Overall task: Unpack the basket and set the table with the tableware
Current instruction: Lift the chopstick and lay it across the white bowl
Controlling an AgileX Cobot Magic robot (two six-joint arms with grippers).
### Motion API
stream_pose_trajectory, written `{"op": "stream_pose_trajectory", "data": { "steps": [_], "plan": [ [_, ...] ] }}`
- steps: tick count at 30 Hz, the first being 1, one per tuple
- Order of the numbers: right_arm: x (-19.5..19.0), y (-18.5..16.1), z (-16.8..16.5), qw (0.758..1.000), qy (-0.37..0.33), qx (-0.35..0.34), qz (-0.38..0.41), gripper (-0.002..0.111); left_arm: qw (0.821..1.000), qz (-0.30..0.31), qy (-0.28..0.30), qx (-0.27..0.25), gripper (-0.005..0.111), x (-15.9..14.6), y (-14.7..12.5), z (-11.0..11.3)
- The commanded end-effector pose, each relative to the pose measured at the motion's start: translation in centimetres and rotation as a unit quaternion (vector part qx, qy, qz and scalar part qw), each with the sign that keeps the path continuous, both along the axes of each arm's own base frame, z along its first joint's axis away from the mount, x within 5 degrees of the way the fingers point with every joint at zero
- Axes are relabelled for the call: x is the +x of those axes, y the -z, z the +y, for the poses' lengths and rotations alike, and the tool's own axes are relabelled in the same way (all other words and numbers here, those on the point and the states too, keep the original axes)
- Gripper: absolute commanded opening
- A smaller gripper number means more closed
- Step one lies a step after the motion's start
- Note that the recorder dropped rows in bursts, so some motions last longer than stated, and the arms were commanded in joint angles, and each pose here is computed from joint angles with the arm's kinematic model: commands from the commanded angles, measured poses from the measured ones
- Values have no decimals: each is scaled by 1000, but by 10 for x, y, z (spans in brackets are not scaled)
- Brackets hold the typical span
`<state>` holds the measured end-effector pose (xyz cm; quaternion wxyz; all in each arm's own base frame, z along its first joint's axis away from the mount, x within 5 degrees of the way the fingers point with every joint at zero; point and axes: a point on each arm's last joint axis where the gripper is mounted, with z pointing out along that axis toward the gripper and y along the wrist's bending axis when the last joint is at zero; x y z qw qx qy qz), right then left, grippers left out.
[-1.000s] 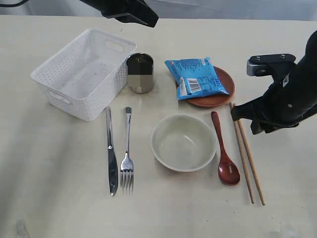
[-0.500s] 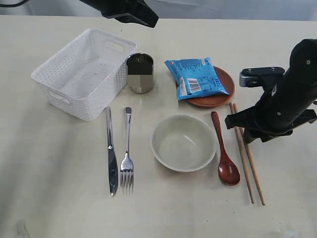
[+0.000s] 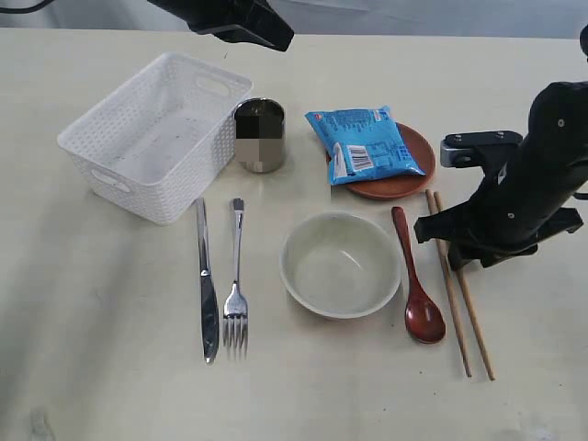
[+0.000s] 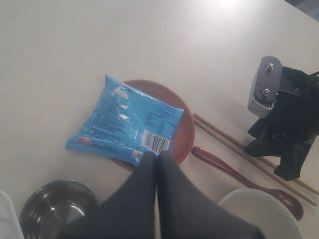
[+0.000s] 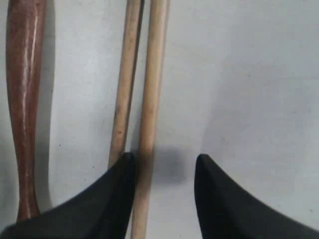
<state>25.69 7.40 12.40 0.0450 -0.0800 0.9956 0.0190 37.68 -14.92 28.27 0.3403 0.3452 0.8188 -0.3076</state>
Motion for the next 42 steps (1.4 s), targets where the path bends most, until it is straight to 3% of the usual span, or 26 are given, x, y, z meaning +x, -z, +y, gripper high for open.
{"op": "stream_pose_trajectory", "data": {
  "steps": [1, 13, 15, 16, 18, 21, 26, 29, 36, 39, 42],
  "plan": [
    [0, 1, 0, 1000, 15, 3, 1, 38, 1000, -4, 1, -1, 0, -2, -4, 1],
    [-4, 12, -1, 999, 14, -7, 33, 38, 1000, -3, 2, -1, 0, -2, -4, 1],
    [-5, 12, -1, 999, 14, -8, 38, 24, 1000, -3, 2, -1, 0, -2, -4, 1],
    [-6, 12, -1, 999, 14, -9, 41, 11, 1000, -3, 2, -1, 0, -2, -4, 1],
    [-6, 12, -2, 999, 15, -9, 44, 0, 1000, -3, 2, -1, 0, -2, -4, 1],
    [-6, 12, -2, 999, 16, -10, 48, 0, 1000, -3, 2, 0, 0, -2, -4, 1],
    [-3, -24, -2, 999, 5, -17, 43, 0, 1000, -1, 16, 11, 0, -4, -2, 1],
    [-5, -55, 2, 999, 26, 21, 7, 0, 1000, -5, 17, 20, 0, -4, -1, 2],
    [-25, -84, 68, 991, -19, 128, -38, 0, 999, -5, 21, 48, 0, -12, -10, 7],
    [-18, -94, 90, 982, 3, 174, -76, 0, 998, -9, 24, 54, 0, -21, -16, 10],
    [-13, -94, 102, 980, 15, 187, -65, 0, 997, -26, 12, 72, 0, -26, -17, 14]
  ]
}}
